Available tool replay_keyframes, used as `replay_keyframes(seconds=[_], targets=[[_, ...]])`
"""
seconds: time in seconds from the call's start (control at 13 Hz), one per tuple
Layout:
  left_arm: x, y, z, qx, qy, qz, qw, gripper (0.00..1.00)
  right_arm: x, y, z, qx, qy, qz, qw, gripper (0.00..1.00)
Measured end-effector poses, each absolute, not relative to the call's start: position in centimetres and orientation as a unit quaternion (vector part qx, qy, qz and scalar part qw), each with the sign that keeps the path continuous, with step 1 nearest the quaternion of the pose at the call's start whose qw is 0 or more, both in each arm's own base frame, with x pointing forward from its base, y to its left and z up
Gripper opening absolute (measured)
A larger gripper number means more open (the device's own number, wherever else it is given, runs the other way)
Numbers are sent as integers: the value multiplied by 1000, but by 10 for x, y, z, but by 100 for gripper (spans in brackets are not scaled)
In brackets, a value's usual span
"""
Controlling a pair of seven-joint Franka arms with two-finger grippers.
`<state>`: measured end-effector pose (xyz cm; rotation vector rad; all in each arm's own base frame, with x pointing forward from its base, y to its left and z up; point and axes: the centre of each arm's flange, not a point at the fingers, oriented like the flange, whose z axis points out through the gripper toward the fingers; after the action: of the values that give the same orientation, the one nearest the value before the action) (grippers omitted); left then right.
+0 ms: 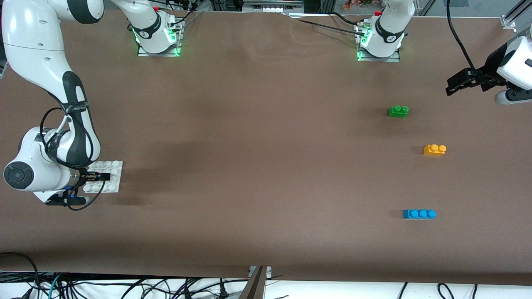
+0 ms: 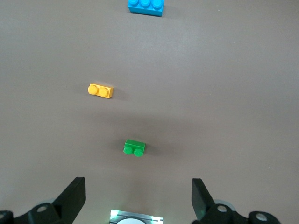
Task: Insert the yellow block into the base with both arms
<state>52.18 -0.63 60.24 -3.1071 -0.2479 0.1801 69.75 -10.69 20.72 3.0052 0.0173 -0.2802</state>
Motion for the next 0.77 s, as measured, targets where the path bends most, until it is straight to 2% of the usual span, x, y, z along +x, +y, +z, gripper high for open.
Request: replay_keyframes(seconds=[0.77], targets=[[522,-6,602,-995,-79,58,10,100,691,-111,183,993,9,-96,63,100]])
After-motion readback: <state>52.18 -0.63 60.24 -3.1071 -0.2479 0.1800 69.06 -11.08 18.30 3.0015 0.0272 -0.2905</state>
